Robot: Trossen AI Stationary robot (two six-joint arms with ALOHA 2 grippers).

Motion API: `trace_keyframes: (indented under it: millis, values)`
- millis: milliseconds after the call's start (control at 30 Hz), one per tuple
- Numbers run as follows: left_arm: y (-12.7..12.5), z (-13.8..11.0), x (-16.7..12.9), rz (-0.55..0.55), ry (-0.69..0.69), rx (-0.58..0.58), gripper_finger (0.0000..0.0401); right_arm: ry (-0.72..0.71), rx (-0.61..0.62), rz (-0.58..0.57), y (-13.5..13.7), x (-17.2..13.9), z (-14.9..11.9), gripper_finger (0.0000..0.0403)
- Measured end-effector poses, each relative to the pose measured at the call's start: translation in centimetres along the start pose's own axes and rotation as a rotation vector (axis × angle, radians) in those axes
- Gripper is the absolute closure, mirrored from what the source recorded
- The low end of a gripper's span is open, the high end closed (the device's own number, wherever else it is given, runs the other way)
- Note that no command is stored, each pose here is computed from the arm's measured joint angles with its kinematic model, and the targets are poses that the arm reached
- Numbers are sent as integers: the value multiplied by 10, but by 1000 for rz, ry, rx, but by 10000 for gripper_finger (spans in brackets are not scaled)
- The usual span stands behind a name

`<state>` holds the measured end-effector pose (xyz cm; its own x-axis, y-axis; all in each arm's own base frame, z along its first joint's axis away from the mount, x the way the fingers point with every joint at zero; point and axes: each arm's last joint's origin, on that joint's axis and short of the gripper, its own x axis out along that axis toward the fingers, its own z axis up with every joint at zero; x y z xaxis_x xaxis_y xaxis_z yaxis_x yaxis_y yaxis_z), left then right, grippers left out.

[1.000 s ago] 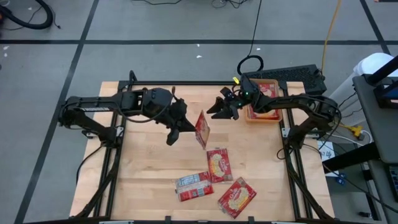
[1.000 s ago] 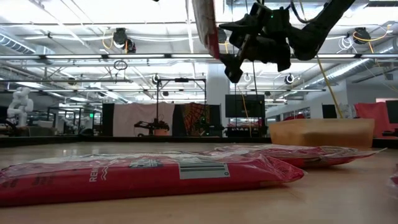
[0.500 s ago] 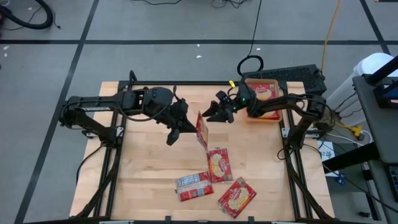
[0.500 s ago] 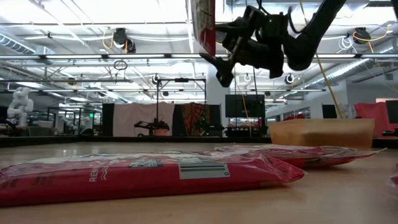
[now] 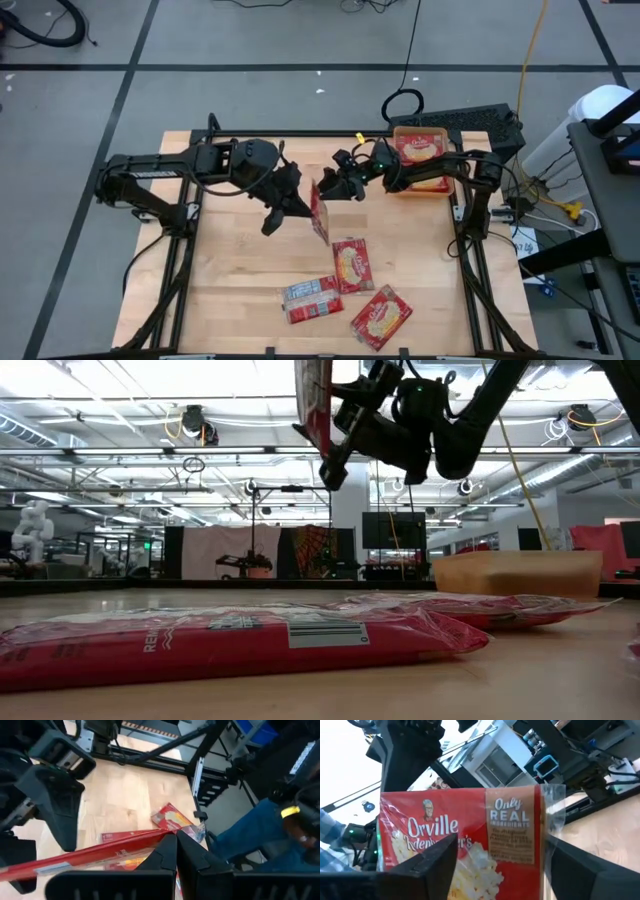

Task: Sort popcorn bags into baskets
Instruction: Put the red popcorn bag into the orange bin

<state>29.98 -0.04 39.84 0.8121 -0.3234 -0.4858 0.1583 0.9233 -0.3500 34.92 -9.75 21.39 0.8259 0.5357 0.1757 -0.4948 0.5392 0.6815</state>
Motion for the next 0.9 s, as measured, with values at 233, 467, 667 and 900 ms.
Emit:
trace_keyframes:
  millis: [233, 467, 667, 900]
  values:
    - [0, -8, -9, 13, 72, 12, 401, -2, 6, 44, 7, 5, 5, 259]
    - [5, -33, -22, 202, 292, -43, 400, 18, 55, 64, 8, 4, 6, 377]
    - [9, -41, -27, 349, 368, -66, 377, 28, 164, 26, 5, -2, 10, 388]
    - [13, -41, -30, 551, 325, -146, 252, 82, 212, -127, 22, -18, 24, 397]
